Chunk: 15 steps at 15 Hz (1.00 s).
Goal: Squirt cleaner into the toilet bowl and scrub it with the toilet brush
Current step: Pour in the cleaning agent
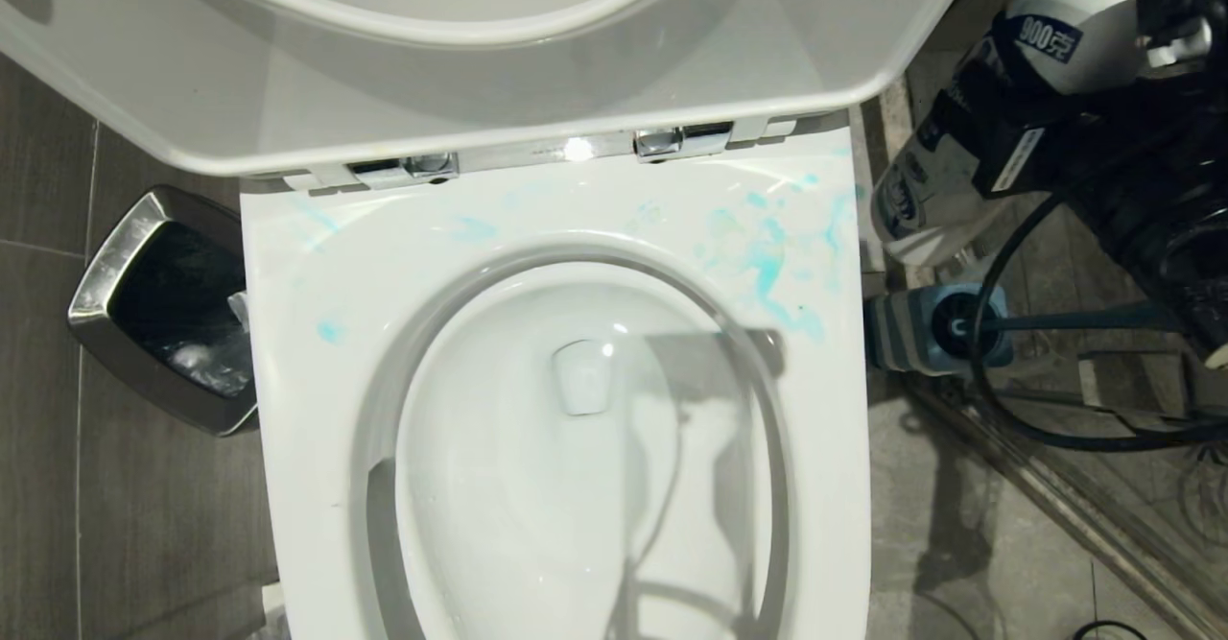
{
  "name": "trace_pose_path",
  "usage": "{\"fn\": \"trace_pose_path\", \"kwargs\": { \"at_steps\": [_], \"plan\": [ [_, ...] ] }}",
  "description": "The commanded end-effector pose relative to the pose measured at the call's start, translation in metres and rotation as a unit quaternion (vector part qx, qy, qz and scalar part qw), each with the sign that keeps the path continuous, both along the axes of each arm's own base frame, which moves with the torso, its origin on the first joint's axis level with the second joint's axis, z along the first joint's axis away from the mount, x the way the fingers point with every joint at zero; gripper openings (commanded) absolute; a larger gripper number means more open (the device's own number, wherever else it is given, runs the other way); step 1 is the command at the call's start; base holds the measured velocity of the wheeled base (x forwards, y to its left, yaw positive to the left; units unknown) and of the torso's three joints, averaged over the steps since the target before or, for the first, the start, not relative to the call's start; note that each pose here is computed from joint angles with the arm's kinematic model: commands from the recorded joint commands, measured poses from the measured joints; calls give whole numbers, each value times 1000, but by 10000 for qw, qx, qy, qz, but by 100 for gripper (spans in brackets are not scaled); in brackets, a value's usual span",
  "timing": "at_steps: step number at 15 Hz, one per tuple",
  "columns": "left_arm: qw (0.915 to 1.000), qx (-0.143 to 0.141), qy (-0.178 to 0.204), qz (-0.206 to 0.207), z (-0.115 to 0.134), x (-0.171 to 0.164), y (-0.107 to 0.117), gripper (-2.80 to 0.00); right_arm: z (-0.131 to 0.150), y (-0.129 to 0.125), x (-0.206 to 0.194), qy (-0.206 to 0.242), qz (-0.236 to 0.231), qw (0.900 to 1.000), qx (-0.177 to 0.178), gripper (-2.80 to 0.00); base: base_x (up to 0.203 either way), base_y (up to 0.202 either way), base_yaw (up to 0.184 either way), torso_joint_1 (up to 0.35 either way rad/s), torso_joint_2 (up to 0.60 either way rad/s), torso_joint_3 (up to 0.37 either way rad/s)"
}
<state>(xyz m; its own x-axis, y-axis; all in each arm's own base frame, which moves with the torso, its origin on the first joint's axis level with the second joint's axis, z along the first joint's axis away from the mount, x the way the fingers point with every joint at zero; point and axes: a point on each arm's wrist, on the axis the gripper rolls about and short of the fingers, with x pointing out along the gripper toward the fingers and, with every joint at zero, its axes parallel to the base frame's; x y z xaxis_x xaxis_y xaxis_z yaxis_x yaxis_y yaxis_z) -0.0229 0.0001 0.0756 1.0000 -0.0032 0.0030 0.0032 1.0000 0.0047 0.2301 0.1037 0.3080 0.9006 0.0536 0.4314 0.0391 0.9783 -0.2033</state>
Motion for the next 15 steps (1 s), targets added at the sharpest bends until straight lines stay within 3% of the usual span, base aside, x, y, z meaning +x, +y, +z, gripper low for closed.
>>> {"fn": "trace_pose_path", "kwargs": {
  "at_steps": [1, 7, 11, 15],
  "plan": [
    [10000, 0, 7, 1, 0, 0, 0, -280, 16, -2, -23, -179, -205, 9992, 282, -280, 0, 0, 0, 0, 0, 0],
    [10000, 0, 7, 1, 0, 0, 0, -280, 21, 0, -48, -259, -145, 9987, 415, -280, 0, 0, 0, 0, 0, 0],
    [10000, 0, 7, 1, 0, 0, 0, -280, 13, -14, -73, -252, -206, 9993, 159, -280, 0, 0, 0, 0, 0, 0],
    [10000, 0, 7, 1, 0, 0, 0, -280, 3, -4, -74, -101, -19, 9998, -143, -280, 0, 0, 0, 0, 0, 0]
  ]
}}
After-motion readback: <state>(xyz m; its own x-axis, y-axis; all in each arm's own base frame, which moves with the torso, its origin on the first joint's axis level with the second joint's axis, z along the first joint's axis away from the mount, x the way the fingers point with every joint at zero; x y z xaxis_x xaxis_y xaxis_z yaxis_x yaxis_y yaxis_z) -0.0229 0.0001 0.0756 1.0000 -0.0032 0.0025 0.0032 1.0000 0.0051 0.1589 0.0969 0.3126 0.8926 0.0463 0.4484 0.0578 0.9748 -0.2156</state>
